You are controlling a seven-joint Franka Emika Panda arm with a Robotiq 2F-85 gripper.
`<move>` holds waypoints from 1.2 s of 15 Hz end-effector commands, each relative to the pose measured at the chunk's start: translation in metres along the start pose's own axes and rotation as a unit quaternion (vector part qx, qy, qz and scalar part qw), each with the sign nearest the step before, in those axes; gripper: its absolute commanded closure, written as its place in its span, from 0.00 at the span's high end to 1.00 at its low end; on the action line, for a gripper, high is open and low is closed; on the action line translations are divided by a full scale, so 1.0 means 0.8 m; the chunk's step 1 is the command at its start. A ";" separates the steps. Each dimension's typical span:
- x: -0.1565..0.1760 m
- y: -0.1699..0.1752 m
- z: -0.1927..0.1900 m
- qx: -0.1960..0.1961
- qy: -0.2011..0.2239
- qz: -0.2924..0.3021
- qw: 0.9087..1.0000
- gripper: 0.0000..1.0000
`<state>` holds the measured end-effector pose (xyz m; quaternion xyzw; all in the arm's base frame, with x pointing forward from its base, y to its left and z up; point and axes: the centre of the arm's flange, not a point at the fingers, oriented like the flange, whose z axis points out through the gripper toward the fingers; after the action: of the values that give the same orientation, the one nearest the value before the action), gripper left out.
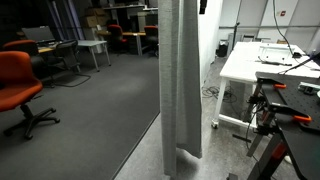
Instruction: Draw the light grey curtain open
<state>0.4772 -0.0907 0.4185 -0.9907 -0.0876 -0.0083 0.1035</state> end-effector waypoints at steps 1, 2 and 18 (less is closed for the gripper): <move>-0.033 -0.076 -0.016 0.004 -0.016 -0.066 0.998 1.00; -0.036 -0.097 -0.017 0.005 -0.019 -0.078 0.997 1.00; -0.034 -0.255 -0.069 -0.054 0.135 0.049 0.988 1.00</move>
<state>0.4382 0.0839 0.5001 -0.9892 -0.0508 -0.1020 0.0921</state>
